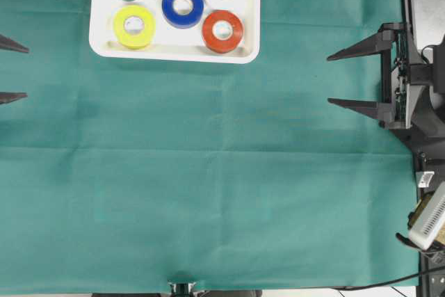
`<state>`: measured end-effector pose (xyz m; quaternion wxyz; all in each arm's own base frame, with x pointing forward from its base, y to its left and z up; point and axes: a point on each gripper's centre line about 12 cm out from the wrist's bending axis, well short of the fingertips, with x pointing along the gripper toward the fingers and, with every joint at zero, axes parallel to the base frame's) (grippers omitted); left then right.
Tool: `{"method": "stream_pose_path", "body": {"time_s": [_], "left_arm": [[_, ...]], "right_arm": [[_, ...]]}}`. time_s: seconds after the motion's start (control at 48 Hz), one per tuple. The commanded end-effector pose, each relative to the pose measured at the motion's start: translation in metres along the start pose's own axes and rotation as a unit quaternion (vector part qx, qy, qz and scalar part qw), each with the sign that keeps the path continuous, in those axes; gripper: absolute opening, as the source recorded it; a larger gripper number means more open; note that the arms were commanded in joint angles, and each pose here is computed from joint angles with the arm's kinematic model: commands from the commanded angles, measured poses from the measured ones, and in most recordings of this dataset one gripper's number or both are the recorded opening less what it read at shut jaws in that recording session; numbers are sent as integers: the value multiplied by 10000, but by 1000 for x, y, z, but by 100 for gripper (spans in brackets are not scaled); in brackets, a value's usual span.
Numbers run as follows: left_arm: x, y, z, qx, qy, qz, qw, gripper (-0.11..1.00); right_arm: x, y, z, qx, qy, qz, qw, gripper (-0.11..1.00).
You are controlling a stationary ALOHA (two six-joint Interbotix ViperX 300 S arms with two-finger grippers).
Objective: Put the tape alternately from left to right into the white case.
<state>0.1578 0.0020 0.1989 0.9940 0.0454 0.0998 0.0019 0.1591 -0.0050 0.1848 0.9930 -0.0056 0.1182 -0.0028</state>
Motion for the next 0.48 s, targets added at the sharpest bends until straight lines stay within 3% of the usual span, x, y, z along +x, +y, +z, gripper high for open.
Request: {"method": "stream_pose_path", "body": {"time_s": [0.0,0.458], "left_arm": [[1,0,5,17,-77,-1,10000,91],[1,0,5,24,-77,-1,10000,91]], "right_arm": [[1,0,4,8,-56,13,10000,75],[1,0,3,9,-41,14,10000,75]]}}
